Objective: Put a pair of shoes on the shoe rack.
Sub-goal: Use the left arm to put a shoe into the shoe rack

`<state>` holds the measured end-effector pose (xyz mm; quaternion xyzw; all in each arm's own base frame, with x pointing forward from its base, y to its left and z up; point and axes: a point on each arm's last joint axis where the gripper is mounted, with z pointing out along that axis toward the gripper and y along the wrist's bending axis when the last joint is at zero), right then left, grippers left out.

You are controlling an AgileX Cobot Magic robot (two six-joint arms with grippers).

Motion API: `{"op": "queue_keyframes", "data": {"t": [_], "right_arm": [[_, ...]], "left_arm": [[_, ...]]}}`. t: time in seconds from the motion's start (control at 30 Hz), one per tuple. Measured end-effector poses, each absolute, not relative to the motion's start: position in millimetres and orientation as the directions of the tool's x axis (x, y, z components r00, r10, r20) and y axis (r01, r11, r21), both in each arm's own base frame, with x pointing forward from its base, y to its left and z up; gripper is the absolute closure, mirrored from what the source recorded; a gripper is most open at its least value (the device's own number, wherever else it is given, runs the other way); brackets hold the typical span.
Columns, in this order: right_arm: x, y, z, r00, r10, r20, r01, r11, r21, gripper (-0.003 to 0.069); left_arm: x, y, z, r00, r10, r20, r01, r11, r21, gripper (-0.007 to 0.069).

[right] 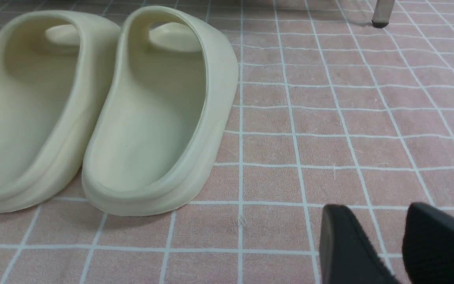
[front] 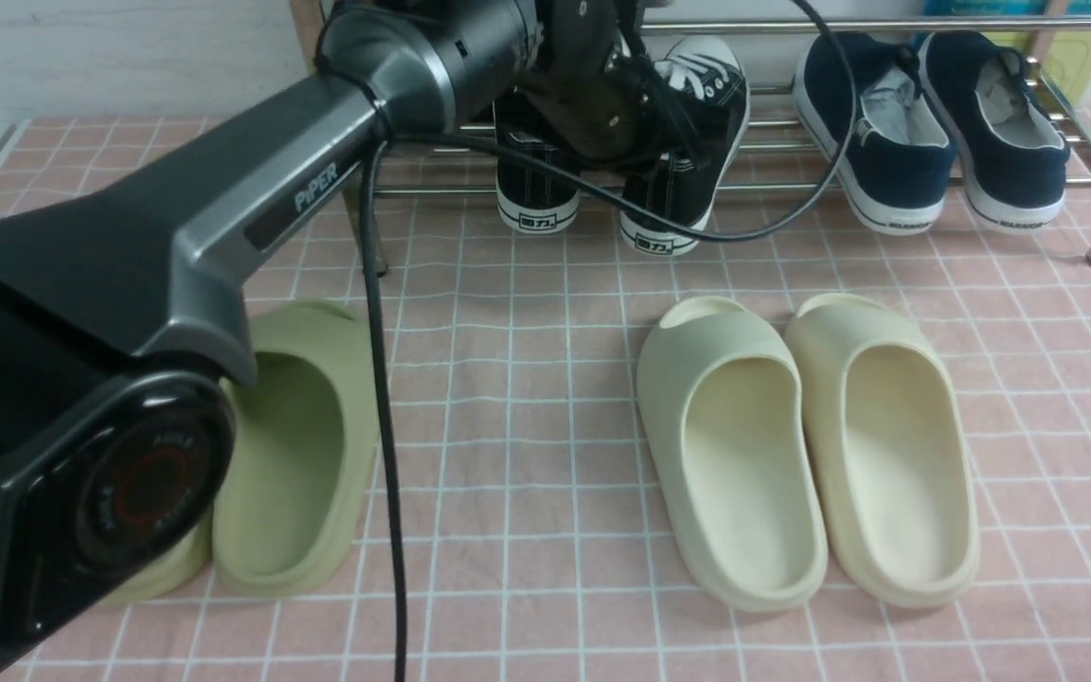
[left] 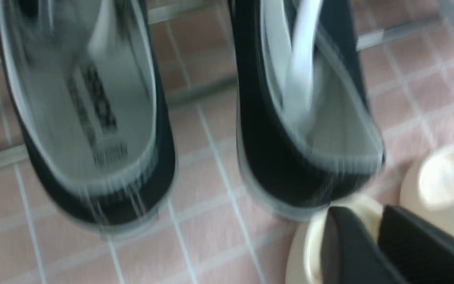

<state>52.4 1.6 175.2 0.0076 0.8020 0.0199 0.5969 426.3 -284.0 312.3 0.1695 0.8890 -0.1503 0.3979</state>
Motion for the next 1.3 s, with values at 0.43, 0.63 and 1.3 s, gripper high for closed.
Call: {"op": "queue_keyframes", "data": {"t": [0.43,0.63,1.3], "right_arm": [[52,2,175,-0.287,0.036,-0.957,-0.011,0.999,0.041,0.0419],[52,2,175,-0.287,0.036,-0.957,-0.011,0.999,0.041,0.0419],[52,2,175,-0.287,0.036,-0.957,-0.011,0.999,0.041,0.0419]], "left_arm": [[461,-293,268,-0.52,0.145,-0.842,0.423,0.9,-0.106,0.0235],[468,-295,262,-0.498,0.075,-0.864,0.397,0.905,-0.15,0.0398],[474,-282,271,-0.48,-0.12,-0.869,0.199,0.95,-0.241,0.0604]]}}
